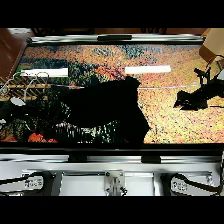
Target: Fold the shirts.
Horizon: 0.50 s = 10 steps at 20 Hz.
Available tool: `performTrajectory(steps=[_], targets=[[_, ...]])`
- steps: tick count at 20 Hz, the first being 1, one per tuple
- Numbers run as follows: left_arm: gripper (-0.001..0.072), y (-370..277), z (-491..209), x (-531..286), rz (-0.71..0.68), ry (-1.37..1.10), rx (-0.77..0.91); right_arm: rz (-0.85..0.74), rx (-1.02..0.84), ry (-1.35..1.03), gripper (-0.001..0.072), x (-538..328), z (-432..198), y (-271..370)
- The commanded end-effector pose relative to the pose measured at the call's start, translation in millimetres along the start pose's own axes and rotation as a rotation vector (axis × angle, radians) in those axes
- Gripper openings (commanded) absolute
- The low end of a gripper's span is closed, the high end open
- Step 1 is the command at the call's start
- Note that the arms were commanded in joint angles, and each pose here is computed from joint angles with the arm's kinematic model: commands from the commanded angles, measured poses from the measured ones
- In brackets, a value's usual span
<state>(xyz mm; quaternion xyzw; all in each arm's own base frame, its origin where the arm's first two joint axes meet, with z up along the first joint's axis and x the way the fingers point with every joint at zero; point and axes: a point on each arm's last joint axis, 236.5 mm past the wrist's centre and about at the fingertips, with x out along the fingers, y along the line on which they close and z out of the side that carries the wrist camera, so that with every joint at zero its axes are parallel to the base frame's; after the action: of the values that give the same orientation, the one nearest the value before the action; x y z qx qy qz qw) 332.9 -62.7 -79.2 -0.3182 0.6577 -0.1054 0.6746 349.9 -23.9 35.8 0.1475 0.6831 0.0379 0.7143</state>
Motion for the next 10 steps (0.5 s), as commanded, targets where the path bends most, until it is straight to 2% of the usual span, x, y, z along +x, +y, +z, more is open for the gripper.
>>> performTrajectory(steps=[1, 5, 6, 7, 8, 9, 10], targets=[[0.0464, 3, -6, 16, 0.028, -0.005, 0.000, -0.003, 0.001, -0.002, 0.0441, 0, 0, -1], [0.0461, -5, -1, 44, 0.066, -0.047, -0.018, -0.013, 0.015, 0.004, 0.0442, 1, -1, -3], [0.0378, -7, -1, 49, 0.071, -0.049, -0.029, -0.009, 0.016, 0.021, 0.0451, 7, -5, -4], [0.0223, -9, -2, 53, 0.074, -0.047, -0.023, -0.010, 0.006, 0.053, 0.0454, 17, -13, -4], [0.0082, -11, -3, 54, 0.074, -0.045, -0.016, -0.005, -0.016, 0.095, 0.0547, 31, -24, -1], [0.0036, -12, -2, 52, 0.072, -0.046, -0.006, 0.003, -0.040, 0.135, 0.0572, 47, -36, 5], [0.0036, -14, -1, 49, 0.070, -0.049, 0.000, 0.011, -0.075, 0.167, 0.0571, 66, -47, 13]])
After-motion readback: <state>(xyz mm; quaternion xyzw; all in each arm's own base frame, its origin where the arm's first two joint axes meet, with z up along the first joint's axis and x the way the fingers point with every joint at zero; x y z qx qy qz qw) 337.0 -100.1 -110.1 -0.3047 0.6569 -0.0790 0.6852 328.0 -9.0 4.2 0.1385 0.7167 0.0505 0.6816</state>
